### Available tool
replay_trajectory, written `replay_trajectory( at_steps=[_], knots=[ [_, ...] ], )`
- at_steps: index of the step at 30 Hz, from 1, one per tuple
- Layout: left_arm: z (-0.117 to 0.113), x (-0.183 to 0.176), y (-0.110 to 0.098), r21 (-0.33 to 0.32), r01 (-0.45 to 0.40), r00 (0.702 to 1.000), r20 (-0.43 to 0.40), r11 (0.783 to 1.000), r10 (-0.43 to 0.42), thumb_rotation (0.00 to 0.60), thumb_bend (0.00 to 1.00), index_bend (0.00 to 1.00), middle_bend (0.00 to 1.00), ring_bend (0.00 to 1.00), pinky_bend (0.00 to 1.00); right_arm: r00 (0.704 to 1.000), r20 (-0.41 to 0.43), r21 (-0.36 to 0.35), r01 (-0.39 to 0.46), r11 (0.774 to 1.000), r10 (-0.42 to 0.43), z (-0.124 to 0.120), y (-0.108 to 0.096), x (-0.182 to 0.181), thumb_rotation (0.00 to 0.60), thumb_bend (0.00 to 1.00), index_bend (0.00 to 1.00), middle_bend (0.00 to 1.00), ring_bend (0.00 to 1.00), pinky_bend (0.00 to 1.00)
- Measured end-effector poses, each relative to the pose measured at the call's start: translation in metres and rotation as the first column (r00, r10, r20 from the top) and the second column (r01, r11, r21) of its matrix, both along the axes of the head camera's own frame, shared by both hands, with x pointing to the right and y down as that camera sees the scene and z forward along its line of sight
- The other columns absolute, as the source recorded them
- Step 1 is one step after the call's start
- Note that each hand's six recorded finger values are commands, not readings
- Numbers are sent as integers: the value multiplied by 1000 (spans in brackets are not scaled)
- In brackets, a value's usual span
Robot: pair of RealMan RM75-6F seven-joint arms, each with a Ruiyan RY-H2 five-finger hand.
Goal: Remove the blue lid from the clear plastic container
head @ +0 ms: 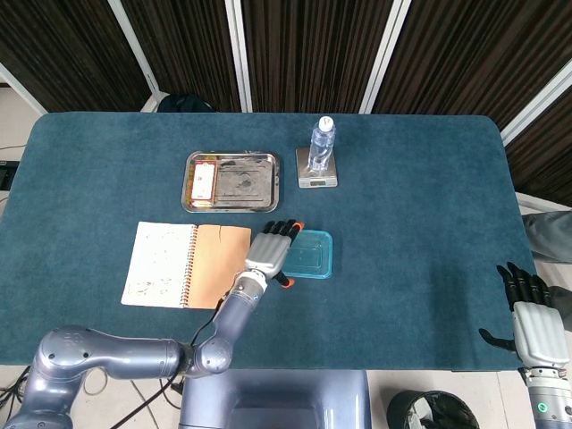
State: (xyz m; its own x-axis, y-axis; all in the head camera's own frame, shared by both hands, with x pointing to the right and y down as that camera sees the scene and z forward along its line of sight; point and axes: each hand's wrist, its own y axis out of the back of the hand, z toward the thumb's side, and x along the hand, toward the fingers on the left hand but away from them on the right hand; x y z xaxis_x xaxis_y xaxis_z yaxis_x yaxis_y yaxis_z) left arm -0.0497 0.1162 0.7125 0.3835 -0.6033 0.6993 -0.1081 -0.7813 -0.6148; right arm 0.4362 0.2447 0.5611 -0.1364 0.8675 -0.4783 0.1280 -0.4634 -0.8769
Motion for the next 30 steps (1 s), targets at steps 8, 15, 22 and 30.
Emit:
replay_trajectory(
  at_steps=[8, 15, 22, 30],
  knots=[
    [9, 19, -2, 0, -9, 1000, -1, 1000, 9, 600, 44, 0, 117, 94, 276, 1000, -2, -1, -2, 1000, 2, 0, 0, 1, 600, 181, 0, 0, 0, 0],
    [8, 31, -6, 76, -54, 998, -8, 996, 55, 600, 149, 105, 281, 260, 432, 1000, -1, -2, 0, 1000, 0, -1, 0, 0, 600, 180, 0, 0, 0, 0],
    [0, 39, -3, 187, -137, 988, -44, 973, 148, 600, 152, 156, 284, 262, 431, 1000, 2, -3, 9, 1000, -9, -1, 1, -1, 600, 181, 0, 0, 0, 0],
    [-3, 16, 1, 240, -247, 961, -64, 939, 269, 600, 152, 177, 284, 253, 428, 999, 7, -3, 43, 999, -43, -2, 1, -8, 600, 181, 0, 0, 0, 0]
  ],
)
